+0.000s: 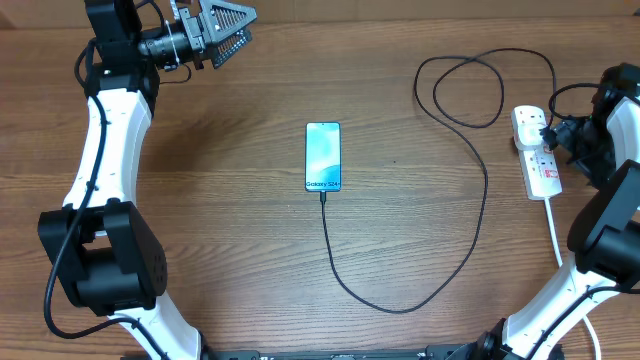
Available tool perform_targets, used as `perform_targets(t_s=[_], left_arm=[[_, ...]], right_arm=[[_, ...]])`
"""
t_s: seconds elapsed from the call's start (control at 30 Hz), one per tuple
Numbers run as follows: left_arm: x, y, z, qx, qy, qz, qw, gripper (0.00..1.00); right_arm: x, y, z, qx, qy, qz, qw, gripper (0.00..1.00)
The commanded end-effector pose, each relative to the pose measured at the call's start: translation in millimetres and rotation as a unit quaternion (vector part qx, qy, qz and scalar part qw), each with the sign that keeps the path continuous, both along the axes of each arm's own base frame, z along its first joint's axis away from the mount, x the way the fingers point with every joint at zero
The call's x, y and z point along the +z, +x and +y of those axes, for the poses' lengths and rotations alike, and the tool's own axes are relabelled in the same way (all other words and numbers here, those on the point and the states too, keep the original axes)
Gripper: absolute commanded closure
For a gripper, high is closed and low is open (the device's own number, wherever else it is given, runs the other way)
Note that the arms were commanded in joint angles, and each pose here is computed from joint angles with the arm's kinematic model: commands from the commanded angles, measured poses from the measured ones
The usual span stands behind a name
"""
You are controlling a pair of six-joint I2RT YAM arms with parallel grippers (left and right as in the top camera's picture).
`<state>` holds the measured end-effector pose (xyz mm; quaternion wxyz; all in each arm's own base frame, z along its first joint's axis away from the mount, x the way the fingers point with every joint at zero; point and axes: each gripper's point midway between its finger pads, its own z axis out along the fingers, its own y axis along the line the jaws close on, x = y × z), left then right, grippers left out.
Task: Plug charger to phone and switch on socket
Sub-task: 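Move the right gripper over to the white power strip, then press the power strip's orange switch with the right gripper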
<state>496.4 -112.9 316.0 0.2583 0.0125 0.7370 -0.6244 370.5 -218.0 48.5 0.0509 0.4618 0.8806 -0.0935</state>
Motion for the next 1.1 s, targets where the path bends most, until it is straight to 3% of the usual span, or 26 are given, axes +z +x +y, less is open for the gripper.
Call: perform_targets(t_s=[0.0,0.43,1.07], left_arm=[[18,-8,-2,-0.002,0.007,-0.034,0.999,0.01],[18,-8,-2,-0.002,0.007,-0.034,0.999,0.00],[18,-8,-2,-0.002,0.007,-0.034,0.999,0.00]], right_arm=[[-3,3,-4,-0.015,-0.010,-0.015,1.000,0.00],[-21,10,4,-0.028,0.023,-0.048,0.998,0.00],[-32,1,28,-0.014,0.083,-0.037,0.996,0.00]])
